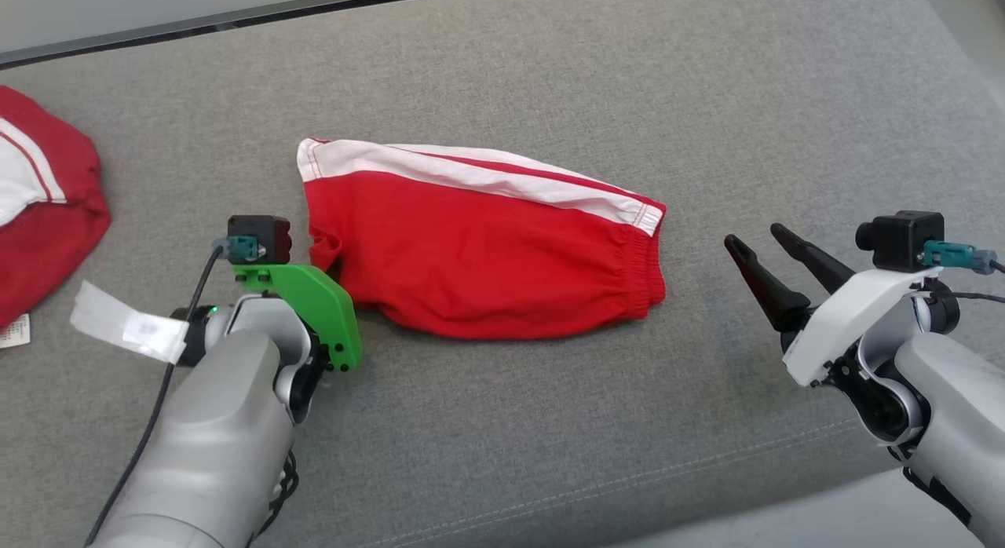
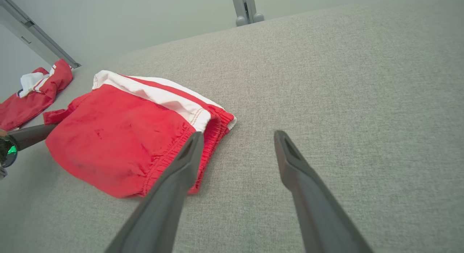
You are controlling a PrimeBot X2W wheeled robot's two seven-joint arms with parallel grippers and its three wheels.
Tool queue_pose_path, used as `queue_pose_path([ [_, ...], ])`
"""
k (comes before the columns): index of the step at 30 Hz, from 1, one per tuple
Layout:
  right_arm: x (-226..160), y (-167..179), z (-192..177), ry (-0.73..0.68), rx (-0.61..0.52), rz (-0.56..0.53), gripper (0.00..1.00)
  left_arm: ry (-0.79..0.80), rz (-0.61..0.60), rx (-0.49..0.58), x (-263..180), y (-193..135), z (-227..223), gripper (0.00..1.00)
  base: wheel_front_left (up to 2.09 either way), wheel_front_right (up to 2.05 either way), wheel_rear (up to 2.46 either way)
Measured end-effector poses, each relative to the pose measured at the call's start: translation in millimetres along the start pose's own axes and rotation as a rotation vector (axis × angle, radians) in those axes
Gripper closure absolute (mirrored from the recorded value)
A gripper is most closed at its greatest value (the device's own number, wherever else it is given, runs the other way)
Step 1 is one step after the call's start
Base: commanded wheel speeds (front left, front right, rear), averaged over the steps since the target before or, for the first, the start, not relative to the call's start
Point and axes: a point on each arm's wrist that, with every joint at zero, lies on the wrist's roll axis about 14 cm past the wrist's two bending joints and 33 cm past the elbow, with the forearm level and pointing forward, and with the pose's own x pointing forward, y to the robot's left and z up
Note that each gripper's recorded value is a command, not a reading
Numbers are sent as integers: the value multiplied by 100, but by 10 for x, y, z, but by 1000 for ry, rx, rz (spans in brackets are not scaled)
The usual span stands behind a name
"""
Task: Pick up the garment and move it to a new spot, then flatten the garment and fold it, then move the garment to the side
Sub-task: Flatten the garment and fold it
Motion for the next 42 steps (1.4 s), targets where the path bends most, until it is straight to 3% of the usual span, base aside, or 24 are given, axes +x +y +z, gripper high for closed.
queue_pose_path([
  [16,23,266,-63,60,-33,70,0,-229,141,-150,-607,104,-175,100,0,0,0],
  [27,166,436,-99,160,-87,97,0,-240,209,-212,-950,46,-392,100,0,0,0],
  [28,177,443,-104,164,-84,95,0,-243,207,-213,-960,39,-381,81,0,0,0],
  [30,192,444,-121,177,-73,87,0,-250,207,-213,-979,36,-354,0,0,0,0],
  [42,318,526,-236,261,-13,63,0,-368,262,-104,-1271,227,-119,0,0,0,0],
])
